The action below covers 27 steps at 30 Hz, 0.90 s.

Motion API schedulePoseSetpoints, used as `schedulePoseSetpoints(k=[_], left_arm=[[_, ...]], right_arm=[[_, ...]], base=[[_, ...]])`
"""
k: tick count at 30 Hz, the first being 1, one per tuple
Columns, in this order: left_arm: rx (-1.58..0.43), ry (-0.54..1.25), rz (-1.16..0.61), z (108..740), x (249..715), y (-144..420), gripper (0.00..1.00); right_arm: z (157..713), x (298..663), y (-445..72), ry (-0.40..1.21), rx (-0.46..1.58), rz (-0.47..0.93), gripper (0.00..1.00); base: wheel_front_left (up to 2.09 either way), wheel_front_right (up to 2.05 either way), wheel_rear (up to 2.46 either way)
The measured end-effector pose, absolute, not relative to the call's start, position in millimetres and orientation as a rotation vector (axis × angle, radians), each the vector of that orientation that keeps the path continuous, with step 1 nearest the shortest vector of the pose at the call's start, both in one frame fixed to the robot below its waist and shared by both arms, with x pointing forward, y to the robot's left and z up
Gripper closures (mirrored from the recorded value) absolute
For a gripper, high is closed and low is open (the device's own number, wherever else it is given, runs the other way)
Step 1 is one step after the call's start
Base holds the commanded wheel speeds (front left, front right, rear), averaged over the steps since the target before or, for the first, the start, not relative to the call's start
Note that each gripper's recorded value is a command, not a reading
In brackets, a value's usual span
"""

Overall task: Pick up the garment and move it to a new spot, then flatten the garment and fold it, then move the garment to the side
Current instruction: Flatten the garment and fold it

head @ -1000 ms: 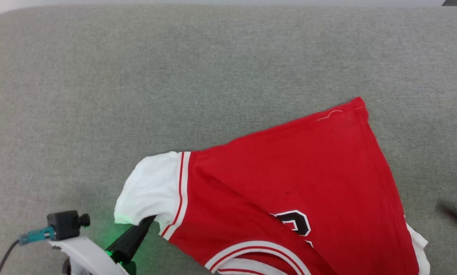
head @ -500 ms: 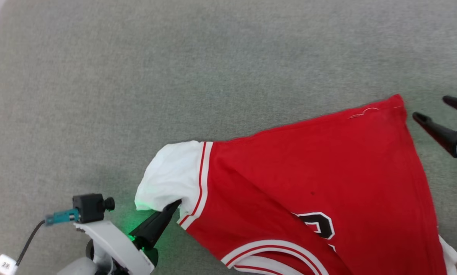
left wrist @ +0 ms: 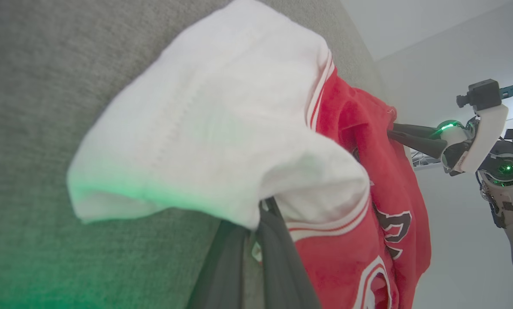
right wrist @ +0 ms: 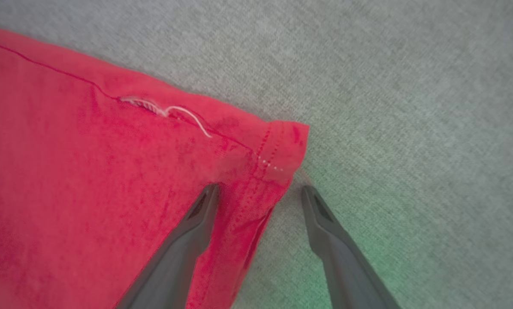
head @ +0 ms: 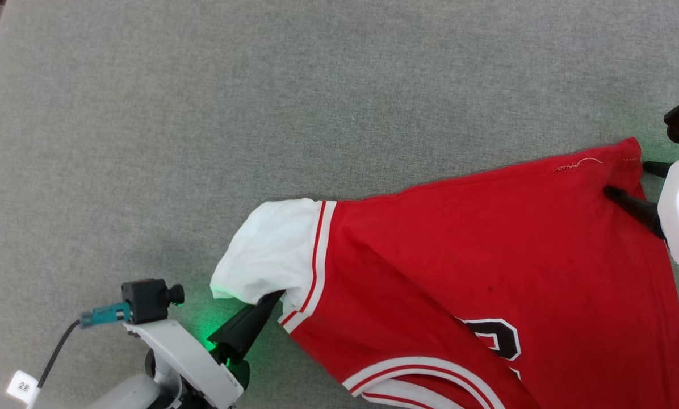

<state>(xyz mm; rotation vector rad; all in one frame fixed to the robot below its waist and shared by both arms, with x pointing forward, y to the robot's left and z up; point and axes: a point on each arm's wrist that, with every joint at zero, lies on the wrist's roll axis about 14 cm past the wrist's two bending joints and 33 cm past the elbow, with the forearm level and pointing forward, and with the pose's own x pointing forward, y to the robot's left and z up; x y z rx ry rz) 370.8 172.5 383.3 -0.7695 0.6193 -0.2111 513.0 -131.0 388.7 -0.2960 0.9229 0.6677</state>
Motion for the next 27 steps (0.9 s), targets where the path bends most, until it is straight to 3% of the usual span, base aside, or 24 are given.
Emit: schedulePoseSetpoints(k=[1, 2, 10, 17, 27], left_arm=[[-0.774, 0.618, -0.211, 384, 371, 172, 1.00], [-0.777, 0.615, -0.211, 384, 372, 172, 1.00], [-0.793, 0.573, -0.221, 396, 379, 172, 1.00], [-0.772, 0.455, -0.271, 435, 407, 179, 1.00], [-0.706, 0.217, -0.417, 544, 522, 183, 1.00]], right_arm=[[388, 513, -130, 0.925, -0.298, 0.674, 0.79], [389, 513, -130, 0.923, -0.294, 0.677, 1.00], [406, 525, -122, 0.807, -0.244, 0.680, 1.00], [466, 570, -137, 0.536, -0.148, 0.570, 1.00], [562, 643, -187, 0.178, -0.020, 0.325, 1.00]], base=[[0.00, 0.00, 0.00], [0.00, 0.00, 0.00], [0.00, 0.00, 0.00], [0.00, 0.00, 0.00], [0.00, 0.00, 0.00]])
